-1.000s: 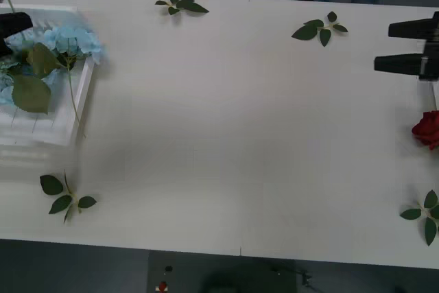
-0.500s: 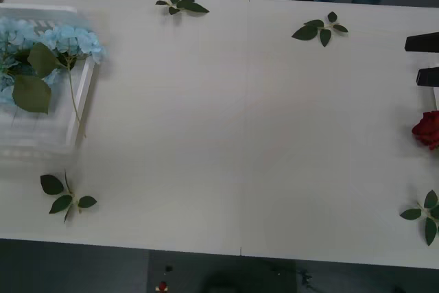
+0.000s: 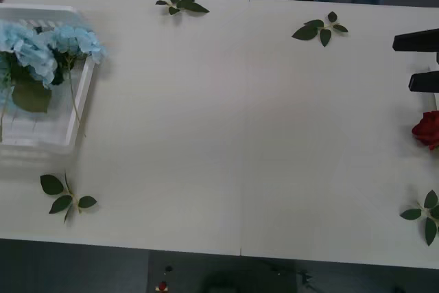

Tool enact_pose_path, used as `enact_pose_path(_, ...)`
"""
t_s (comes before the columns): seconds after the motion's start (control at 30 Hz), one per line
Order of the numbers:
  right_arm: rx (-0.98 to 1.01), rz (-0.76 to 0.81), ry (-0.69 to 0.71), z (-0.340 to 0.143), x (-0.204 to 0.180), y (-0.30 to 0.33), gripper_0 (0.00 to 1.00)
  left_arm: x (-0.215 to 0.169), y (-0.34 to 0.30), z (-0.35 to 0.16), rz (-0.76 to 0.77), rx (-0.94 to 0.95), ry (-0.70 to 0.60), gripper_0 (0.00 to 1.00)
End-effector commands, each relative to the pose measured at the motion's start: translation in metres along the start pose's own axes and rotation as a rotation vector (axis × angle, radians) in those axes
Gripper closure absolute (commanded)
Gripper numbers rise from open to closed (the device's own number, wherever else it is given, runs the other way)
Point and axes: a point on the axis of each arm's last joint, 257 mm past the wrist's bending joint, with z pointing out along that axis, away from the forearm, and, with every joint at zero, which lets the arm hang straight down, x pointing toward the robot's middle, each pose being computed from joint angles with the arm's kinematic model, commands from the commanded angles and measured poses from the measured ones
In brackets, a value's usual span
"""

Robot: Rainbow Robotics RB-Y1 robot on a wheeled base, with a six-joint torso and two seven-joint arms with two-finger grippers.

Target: Put the red flowers into the right box and the blue flowers into the left box

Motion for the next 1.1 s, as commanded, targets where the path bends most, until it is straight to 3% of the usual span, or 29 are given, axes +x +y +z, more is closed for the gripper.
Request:
enact_pose_path(0.03, -0.01, -0.028, 0.03, -0.004, -0.007, 0.007, 0.0, -0.042, -0.058, 0.013, 0.07, 0.168, -0.079, 0.08)
enact_pose_path(0.23, -0.014, -0.029, 0.018, -0.004, -0.011, 0.008, 0.0, -0.058, -0.175, 0.029, 0.147, 0.426, -0.155, 0.08)
enact_pose_path(0.5, -0.012, -0.026, 0.022, -0.004, -0.009, 0.008, 0.0, -0.025, -0.35, 0.022, 0.068, 0.877, -0.116, 0.07)
enact_pose_path(0.77, -0.012, -0.026, 0.022, -0.004, -0.009, 0.008, 0.0, -0.017, -0.38, 0.004, 0.101, 1.013, 0.006, 0.08)
enact_pose_path(1.1, -0.012, -0.026, 0.022, -0.004, -0.009, 0.008, 0.0, -0.063, -0.359, 0.024, 0.003, 0.901, -0.1, 0.08)
